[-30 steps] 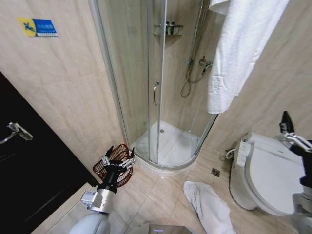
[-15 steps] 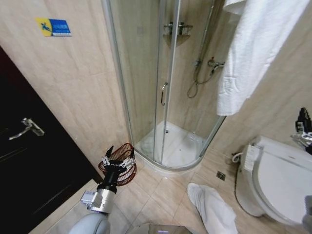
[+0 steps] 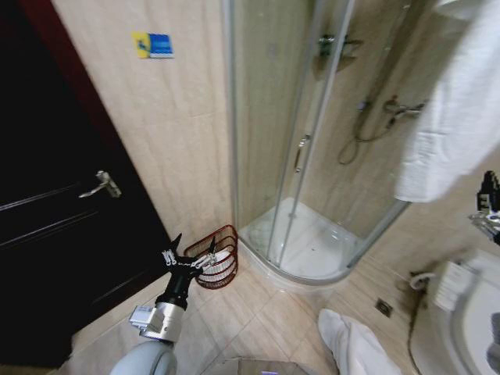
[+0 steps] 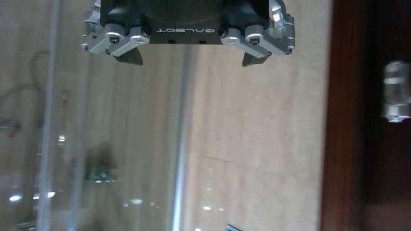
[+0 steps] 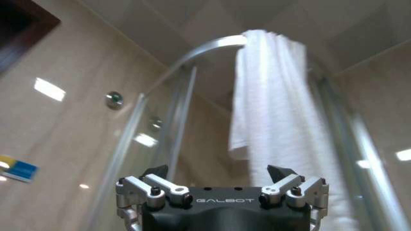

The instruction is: Discard the used towel into the hamper.

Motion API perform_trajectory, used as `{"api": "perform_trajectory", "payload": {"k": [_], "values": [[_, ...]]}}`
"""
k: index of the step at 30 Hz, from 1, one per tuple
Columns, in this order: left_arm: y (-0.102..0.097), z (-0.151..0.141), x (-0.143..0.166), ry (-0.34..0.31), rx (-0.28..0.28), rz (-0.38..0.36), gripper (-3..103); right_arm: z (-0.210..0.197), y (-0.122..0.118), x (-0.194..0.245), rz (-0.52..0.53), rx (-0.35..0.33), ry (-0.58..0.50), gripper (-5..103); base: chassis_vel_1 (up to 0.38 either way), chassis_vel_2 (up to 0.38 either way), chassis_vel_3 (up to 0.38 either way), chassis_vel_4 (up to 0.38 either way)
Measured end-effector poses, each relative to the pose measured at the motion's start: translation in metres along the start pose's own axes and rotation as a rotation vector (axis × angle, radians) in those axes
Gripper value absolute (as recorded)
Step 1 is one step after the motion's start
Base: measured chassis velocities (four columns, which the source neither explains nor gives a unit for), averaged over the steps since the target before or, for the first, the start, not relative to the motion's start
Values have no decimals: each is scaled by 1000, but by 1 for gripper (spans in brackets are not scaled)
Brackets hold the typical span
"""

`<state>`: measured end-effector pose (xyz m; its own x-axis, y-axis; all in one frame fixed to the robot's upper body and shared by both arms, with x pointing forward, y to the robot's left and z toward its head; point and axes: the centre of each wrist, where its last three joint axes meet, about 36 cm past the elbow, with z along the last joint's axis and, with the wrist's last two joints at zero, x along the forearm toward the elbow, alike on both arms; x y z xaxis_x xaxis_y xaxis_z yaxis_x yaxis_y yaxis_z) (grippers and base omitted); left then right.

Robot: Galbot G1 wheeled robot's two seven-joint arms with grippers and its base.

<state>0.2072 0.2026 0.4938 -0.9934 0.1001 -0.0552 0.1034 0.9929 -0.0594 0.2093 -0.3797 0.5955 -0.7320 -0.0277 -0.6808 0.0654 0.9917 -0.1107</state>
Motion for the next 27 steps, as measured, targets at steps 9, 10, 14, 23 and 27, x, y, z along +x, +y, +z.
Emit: {"api": "perform_trajectory", "payload": {"k": [9,10,14,23,27], "values": [[0,0,0,0,0,0,100,0,-2,0,-33,-25,-3,100,87,83,96,85],[0,0,0,0,0,0,100,0,-2,0,-33,-25,-3,100,0,0,0,0],[0,0,0,0,0,0,100,1,-2,1,-45,-31,-2,100,0,0,0,0],[0,0,0,0,0,0,100,1,-1,0,-53,-31,-3,100,-94,-86,91,102],[0,0,0,0,0,0,100,2,0,2,-55,-31,1,100,-205,-192,186,191]]}}
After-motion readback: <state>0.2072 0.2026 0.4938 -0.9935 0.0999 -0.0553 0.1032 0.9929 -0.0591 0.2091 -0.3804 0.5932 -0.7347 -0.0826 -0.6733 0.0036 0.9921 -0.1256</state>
